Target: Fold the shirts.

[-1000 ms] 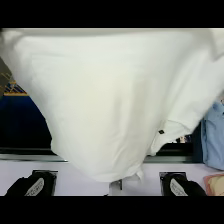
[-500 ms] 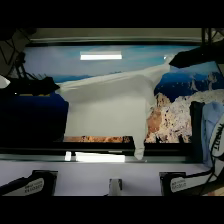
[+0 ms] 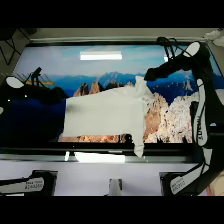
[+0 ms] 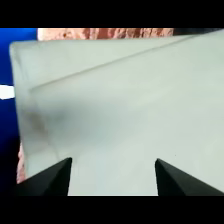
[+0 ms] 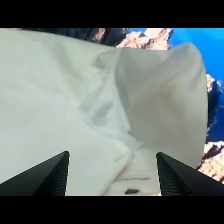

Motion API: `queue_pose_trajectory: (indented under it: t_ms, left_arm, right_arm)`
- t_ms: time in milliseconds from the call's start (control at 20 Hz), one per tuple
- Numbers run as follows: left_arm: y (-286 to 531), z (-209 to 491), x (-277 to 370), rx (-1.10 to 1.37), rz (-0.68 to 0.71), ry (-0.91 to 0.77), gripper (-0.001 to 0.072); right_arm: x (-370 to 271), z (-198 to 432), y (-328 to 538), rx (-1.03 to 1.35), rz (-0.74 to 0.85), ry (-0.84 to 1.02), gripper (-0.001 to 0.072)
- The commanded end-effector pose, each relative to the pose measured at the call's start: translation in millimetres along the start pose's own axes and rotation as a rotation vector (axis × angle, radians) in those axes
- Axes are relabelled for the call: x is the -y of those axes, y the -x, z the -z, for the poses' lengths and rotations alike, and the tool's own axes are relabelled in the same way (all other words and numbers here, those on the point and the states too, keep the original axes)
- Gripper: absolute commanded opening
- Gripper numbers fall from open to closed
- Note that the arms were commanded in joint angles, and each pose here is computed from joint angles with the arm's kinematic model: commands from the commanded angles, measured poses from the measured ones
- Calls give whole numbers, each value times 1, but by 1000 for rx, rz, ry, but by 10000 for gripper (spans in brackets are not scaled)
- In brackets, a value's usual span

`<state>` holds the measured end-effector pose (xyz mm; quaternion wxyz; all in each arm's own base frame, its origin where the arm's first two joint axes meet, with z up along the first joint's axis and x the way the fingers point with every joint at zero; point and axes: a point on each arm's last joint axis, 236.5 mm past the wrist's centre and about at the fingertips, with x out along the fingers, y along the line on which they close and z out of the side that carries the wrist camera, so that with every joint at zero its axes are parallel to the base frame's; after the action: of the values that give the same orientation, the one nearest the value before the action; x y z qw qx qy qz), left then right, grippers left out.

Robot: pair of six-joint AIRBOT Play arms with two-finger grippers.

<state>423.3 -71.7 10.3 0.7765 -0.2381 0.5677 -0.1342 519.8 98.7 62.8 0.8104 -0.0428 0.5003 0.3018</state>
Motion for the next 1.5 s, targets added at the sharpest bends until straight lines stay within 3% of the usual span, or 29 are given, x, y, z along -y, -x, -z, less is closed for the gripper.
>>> queue_pose_trajectory:
  t_ms: [0,100,300,400,550,900,950,1000,1200,1250,1300,1350,1450]
  left_arm:
    - [38,43,-49,-217,-105,72,614]
    - [60,85,-89,-338,-213,236,608]
    - [32,159,-110,-390,-198,295,609]
    - [3,184,-103,-402,-117,327,609]
    - [-25,187,-93,-334,-25,400,607]
    - [-40,171,-84,-267,46,441,587]
    - [-42,167,-81,-255,52,442,532]
    - [-44,166,-79,-250,50,434,395]
    - [-55,170,-64,-266,41,367,372]
    - [-57,171,-62,-268,39,356,276]
    - [-57,171,-62,-268,40,355,124]
    - [-56,170,-62,-267,41,350,38]
    - [-53,166,-59,-259,49,317,36]
  right_arm:
    - [20,57,30,-190,16,-20,523]
    - [23,95,56,-283,-48,-86,518]
    - [0,136,72,-300,-64,-90,519]
    - [-11,157,67,-291,-49,-111,519]
    - [-26,192,55,-319,-57,-149,519]
    - [-41,230,40,-378,-88,-190,519]
    - [-42,233,39,-384,-92,-194,519]
    - [-43,235,37,-388,-94,-198,519]
    - [-44,245,30,-400,-100,-213,519]
    - [-46,248,28,-409,-106,-218,519]
    - [-48,254,26,-420,-115,-226,519]
    - [-51,261,22,-434,-125,-237,519]
    - [-60,277,10,-449,-155,-270,517]
